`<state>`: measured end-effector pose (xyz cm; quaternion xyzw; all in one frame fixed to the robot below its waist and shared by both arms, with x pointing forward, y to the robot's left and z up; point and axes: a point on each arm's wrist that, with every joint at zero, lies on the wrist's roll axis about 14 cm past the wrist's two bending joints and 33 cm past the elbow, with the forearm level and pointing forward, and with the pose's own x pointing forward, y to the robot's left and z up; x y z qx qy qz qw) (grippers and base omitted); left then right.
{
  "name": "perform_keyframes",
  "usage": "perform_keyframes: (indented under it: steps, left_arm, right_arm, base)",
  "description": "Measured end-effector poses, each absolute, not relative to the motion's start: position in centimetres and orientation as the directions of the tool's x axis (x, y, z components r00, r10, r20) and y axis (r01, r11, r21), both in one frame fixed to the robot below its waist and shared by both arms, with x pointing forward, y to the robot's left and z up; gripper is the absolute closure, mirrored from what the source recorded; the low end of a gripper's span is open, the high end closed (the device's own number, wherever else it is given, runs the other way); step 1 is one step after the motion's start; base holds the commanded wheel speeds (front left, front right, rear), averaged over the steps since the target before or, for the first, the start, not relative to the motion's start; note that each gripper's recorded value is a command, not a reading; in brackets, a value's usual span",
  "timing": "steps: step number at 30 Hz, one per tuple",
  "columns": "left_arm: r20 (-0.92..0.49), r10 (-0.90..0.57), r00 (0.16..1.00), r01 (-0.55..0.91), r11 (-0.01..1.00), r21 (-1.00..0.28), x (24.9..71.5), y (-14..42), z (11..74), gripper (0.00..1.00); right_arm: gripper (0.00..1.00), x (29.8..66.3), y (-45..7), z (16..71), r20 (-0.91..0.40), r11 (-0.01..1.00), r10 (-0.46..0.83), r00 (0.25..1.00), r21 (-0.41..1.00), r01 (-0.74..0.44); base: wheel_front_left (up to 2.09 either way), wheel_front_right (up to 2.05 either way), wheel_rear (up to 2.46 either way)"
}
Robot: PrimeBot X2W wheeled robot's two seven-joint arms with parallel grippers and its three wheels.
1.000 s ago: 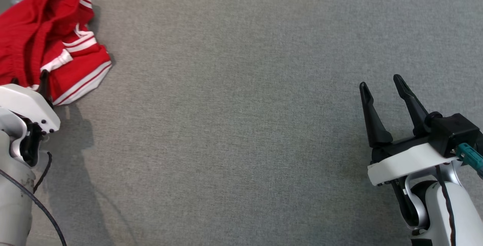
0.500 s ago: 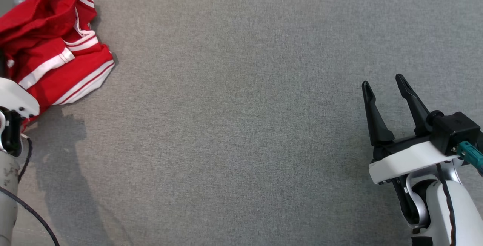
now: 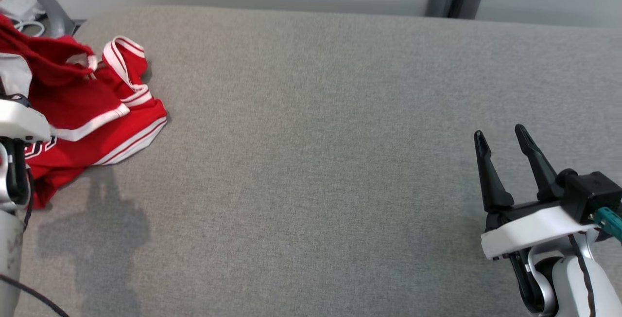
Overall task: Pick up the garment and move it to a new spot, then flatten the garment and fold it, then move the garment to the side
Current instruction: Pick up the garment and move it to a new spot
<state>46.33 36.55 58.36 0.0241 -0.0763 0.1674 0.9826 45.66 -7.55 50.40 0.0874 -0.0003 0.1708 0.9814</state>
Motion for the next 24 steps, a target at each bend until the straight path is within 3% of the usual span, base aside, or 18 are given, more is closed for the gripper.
perform_keyframes:
  steps: [12, 18, 24]
  left_arm:
    - [0.359, 0.149, 0.921, -0.16, 0.987, 0.002, 41.1, 26.3, 65.8, 1.0]
    - [0.34, 0.052, 0.939, -0.044, 0.999, -0.031, 40.4, 21.8, 65.5, 1.0]
    - [0.277, -0.151, 0.949, 0.18, 0.98, -0.081, 41.7, 14.4, 63.7, 1.0]
  right_arm:
    - [0.0, 42.6, -10.8, 53.0, 0.078, 0.951, 0.258, 0.963, 0.158, -0.267]
    - [0.0, 41.6, -12.5, 53.5, 0.084, 0.96, 0.216, 0.973, 0.164, -0.227]
    - [0.0, 40.5, -15.2, 54.2, 0.103, 0.973, 0.143, 0.984, 0.166, -0.159]
  base:
    - [0.0, 0.0, 0.0]
    - [0.0, 0.0, 0.0]
    - [0.0, 0.0, 0.0]
